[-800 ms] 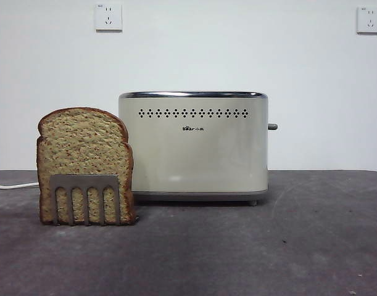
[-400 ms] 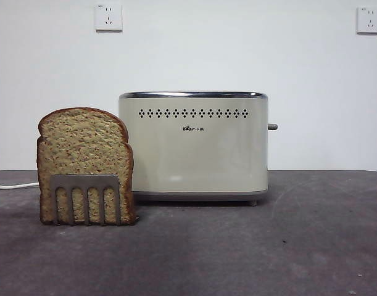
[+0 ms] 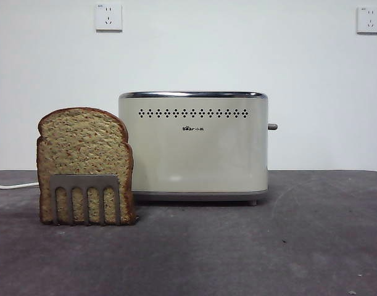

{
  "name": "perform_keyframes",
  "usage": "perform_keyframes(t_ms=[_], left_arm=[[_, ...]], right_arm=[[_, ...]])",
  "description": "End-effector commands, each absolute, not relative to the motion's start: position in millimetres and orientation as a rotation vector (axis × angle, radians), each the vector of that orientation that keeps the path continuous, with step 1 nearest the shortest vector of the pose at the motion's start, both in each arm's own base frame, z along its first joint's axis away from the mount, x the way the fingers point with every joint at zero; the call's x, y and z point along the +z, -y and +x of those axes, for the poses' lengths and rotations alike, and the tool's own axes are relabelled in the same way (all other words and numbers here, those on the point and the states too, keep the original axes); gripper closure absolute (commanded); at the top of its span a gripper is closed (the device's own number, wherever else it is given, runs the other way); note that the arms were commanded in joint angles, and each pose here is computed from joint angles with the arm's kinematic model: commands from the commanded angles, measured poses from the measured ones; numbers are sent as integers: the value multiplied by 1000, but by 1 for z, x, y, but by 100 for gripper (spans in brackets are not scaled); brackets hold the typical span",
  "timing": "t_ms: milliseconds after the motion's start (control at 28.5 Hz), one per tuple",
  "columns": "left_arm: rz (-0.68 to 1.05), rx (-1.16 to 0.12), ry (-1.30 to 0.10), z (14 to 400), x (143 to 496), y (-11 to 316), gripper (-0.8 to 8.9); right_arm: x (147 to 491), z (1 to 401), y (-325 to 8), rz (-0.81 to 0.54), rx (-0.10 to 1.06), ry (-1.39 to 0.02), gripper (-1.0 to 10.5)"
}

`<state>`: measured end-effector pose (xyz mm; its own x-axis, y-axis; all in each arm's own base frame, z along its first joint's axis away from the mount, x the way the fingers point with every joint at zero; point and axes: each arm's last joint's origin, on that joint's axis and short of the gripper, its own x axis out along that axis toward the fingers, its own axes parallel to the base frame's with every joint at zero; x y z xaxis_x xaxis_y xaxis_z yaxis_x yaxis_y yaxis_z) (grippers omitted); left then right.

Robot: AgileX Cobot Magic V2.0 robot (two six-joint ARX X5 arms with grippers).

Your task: Pick up a slice of bread from the rack,put the bread on the toaster,press the button

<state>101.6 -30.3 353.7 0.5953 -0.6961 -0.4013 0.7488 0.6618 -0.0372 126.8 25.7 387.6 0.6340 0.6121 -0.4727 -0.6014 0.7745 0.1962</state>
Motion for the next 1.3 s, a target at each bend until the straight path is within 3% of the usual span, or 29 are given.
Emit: perform_keyframes(t_ms=[35,492,949,984,1089,1159,1300], left_arm=[[246,-884,-409,111,355,38,190],[734,-934,-606,184,342,99,192],[907,-977,-807,246,280,134,253],[907,-976,-807,249,278,135,289],[916,-966,-815,252,274,136,649],[926,-950,-819,252,274,136,783],[926,-947,-823,253,274,135,822]], right_arm=[[387,128,-26,12,696,-548,958],[386,132,-26,1,706,-558,958],[385,134,-27,-1,709,-563,958],[385,134,-27,-1,709,-563,958],[385,134,-27,-1,709,-563,958],[385,134,-27,-2,709,-563,958],[385,134,-27,-3,709,-562,958]])
